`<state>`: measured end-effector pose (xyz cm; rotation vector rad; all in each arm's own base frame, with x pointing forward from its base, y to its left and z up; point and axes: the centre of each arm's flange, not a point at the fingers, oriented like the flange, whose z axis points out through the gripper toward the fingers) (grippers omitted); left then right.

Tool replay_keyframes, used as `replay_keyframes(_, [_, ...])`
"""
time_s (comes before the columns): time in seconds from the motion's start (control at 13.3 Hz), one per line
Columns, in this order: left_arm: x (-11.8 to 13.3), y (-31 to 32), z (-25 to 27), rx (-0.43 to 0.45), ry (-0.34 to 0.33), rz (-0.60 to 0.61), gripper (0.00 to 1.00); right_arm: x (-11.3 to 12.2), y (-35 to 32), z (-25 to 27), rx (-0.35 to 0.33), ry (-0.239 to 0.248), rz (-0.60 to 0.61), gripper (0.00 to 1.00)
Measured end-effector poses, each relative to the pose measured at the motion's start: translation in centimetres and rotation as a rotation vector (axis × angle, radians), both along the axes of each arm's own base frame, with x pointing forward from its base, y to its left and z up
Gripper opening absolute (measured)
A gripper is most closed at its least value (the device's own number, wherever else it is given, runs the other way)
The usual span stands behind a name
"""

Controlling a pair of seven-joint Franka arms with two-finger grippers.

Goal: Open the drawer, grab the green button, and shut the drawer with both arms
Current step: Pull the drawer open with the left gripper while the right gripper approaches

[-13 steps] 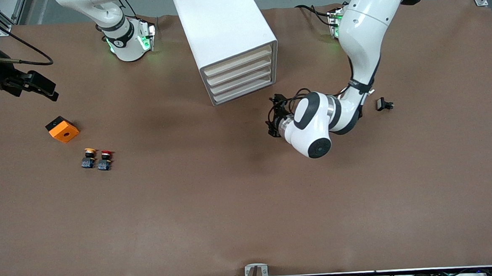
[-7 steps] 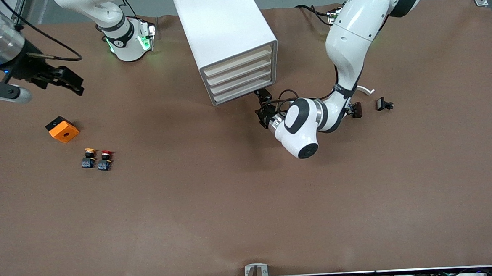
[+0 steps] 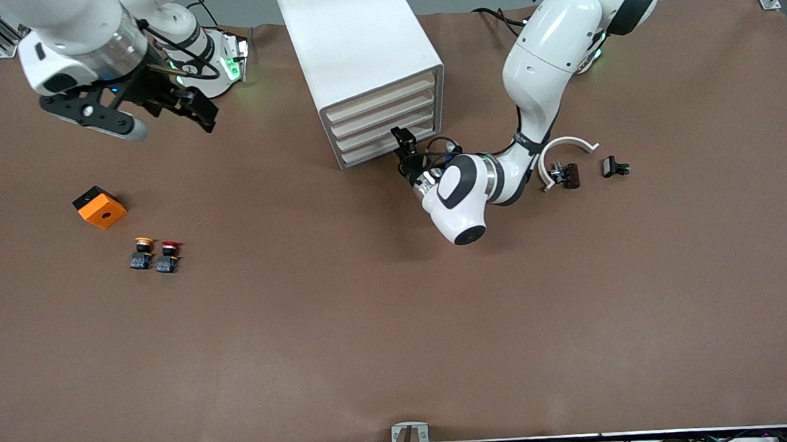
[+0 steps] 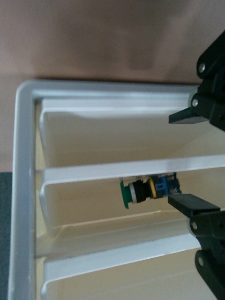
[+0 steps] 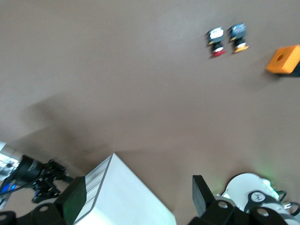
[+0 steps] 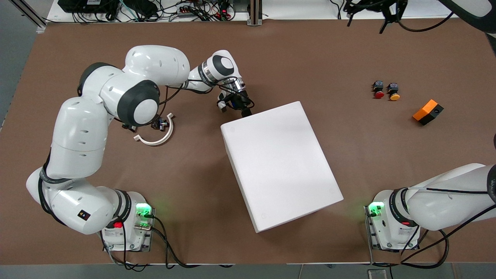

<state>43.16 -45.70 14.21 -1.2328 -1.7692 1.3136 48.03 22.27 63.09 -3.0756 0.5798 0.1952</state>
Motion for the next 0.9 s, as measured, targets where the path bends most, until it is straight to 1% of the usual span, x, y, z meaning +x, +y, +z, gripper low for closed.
replay_keyframes(0.08, [-0.6,-0.4,0.0,0.0,0.009,-0.013,0.64,0.2,0.5,-0.6,0.015,0.02,-0.016,1.0])
replay_keyframes(0.15, [-0.9,-0.6,0.0,0.002,0.013,-0.021,0.63,0.4,1.0,-1.2,0.018,0.033,-0.045,1.0])
replay_keyframes(0.23, [-1.2,-0.8,-0.2,0.004,0.017,-0.027,0.53,0.4,1.8,-1.6,0.016,0.038,-0.077,1.0])
replay_keyframes(0.3, [-1.5,-0.9,-0.5,0.007,0.021,-0.031,0.48,0.2,2.9,-1.9,0.013,0.037,-0.096,1.0])
replay_keyframes(0.38, [-1.7,-1.0,-0.8,0.01,0.026,-0.034,0.48,-0.1,4.0,-2.3,0.008,0.039,-0.103,1.0])
replay_keyframes(0.45, [-1.9,-1.0,-1.1,0.012,0.03,-0.036,0.41,-0.3,4.8,-2.6,0.002,0.043,-0.108,1.0])
replay_keyframes(0.53, [-1.9,-1.0,-1.3,0.014,0.032,-0.036,0.27,-0.4,5.5,-3.0,-0.002,0.046,-0.109,1.0])
replay_keyframes(0.6, [-1.9,-1.0,-1.3,0.014,0.034,-0.034,0.17,-0.4,5.9,-3.3,-0.004,0.047,-0.11,1.0])
replay_keyframes(0.68, [-1.7,-0.9,-1.2,0.02,0.037,-0.03,0.14,-0.3,6.1,-3.5,-0.004,0.047,-0.108,1.0])
replay_keyframes(0.9, [-0.8,-0.2,-1.1,0.026,0.031,-0.011,0.14,-0.3,6.8,-3.9,-0.005,0.047,-0.1,1.0])
